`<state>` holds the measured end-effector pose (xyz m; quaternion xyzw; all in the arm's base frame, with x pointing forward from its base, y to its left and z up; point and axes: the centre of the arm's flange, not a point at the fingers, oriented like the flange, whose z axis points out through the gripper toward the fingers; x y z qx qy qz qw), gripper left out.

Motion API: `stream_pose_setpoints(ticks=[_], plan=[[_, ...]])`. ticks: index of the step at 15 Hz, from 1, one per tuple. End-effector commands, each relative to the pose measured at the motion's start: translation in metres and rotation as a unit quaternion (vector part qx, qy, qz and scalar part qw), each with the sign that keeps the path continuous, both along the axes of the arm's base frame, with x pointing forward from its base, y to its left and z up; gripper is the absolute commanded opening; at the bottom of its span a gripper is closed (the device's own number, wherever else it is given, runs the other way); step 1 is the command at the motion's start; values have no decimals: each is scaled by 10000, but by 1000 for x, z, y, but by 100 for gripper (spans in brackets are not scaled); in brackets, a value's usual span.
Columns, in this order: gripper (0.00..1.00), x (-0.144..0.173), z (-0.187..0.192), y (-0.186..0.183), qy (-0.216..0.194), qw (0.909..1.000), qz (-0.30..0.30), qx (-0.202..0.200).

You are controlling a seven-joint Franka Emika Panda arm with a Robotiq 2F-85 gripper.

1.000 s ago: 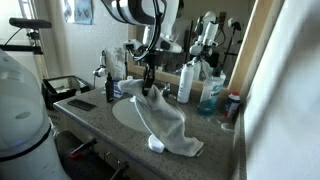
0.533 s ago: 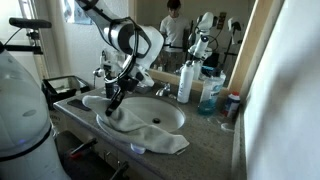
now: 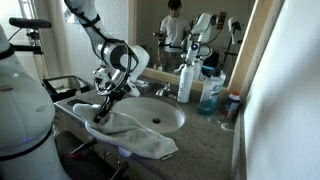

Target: Use the towel to wipe the surface

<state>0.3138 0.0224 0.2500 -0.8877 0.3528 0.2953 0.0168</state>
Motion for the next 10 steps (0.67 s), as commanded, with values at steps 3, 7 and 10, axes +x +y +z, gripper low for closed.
stream_pose_setpoints(ticks=[3,7,10], plan=[[7,36,-25,50,-571,9972,482,-54],[7,24,-22,20,-550,9963,491,-437],[7,13,-24,-18,-572,9948,241,-802]])
